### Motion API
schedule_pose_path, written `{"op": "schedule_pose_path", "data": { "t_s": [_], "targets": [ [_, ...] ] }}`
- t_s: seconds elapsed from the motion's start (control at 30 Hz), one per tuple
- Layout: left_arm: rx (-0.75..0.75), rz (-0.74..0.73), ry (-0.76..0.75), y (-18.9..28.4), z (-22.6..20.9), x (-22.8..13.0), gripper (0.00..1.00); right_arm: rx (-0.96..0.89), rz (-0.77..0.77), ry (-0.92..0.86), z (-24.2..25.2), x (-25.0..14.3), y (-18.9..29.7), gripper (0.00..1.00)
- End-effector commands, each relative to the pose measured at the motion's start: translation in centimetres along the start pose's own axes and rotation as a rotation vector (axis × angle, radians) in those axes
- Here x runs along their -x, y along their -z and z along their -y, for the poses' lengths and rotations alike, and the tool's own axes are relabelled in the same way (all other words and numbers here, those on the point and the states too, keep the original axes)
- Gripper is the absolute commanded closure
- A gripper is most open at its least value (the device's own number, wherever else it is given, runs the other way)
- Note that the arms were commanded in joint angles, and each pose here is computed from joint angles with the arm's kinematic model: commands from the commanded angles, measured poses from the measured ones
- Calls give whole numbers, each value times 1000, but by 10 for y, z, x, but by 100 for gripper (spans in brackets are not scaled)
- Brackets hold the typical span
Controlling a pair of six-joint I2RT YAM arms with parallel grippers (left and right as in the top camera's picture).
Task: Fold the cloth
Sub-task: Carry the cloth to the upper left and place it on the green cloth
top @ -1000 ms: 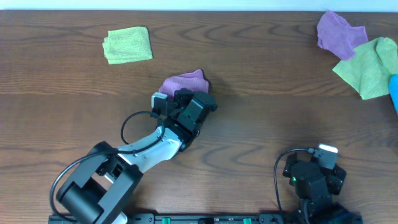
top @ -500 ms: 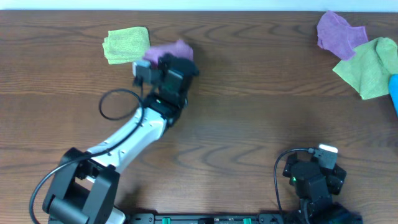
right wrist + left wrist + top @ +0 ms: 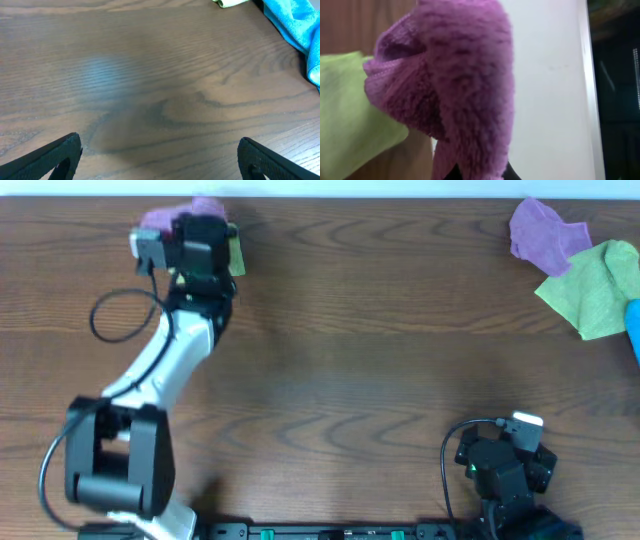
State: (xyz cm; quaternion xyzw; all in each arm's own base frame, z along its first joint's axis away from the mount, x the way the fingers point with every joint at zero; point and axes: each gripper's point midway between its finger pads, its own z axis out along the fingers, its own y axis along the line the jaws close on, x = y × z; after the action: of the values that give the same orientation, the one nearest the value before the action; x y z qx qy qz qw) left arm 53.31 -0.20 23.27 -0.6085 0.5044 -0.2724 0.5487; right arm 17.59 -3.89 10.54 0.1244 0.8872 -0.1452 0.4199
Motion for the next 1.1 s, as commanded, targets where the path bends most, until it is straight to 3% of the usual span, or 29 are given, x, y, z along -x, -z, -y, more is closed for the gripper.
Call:
{"op": "schedule_pose_path", "data": {
  "t_s": [0.0,0.4,1.07],
  "targets": [
    [-30,1,-53,-28,17,-5,94,-2,5,13,0,0,0,1],
    [-49,44,-83,-103,22,-12,94,-2,5,13,0,0,0,1],
    [13,34,-162,-136,-42,-35,94,-2,6,13,0,0,0,1]
  ]
}}
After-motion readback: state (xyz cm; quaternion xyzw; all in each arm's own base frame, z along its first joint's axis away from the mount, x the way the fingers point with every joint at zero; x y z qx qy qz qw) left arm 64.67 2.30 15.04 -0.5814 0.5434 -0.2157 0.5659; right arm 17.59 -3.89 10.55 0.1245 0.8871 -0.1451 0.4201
